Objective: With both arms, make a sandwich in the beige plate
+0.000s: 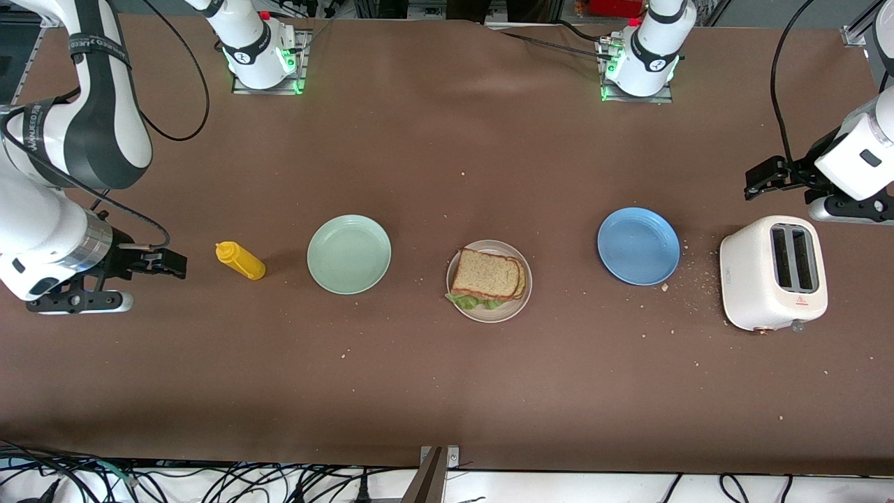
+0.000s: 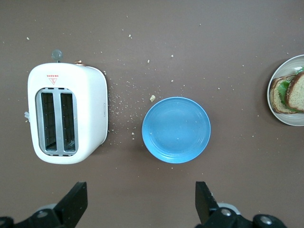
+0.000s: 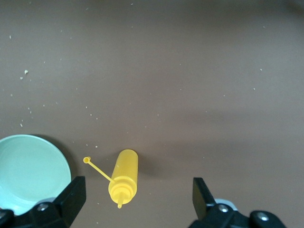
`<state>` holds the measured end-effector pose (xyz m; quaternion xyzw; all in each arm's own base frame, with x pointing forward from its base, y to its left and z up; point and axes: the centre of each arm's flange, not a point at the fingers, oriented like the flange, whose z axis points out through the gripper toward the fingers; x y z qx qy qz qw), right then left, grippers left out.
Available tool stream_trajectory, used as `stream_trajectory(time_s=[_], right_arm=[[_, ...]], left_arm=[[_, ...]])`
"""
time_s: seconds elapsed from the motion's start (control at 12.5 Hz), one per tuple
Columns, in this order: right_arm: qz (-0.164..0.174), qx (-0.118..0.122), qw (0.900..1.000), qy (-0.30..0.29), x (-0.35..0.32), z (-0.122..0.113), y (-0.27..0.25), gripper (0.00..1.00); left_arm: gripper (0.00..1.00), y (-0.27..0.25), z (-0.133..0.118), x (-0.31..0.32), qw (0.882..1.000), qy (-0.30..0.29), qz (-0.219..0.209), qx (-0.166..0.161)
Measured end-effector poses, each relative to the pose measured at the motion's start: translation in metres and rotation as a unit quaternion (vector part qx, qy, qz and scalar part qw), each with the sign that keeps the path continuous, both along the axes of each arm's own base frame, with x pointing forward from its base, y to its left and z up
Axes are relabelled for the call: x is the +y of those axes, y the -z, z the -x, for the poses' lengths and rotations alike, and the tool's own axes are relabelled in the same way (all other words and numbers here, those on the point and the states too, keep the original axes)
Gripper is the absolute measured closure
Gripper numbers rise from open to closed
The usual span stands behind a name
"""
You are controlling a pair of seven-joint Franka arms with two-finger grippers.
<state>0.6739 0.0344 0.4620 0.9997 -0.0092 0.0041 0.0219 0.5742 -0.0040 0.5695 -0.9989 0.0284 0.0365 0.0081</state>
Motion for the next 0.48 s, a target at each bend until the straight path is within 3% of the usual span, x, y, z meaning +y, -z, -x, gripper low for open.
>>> stream_trajectory(time_s=[0.48], right_arm=[[-0.001,-0.008,1.000,0.023,0.0009,0.0020,-0.0095,0.00]], left_arm=[[0.00,0.0013,-0.0005,-0.0005,1.000,0.000,0.000,0.001]])
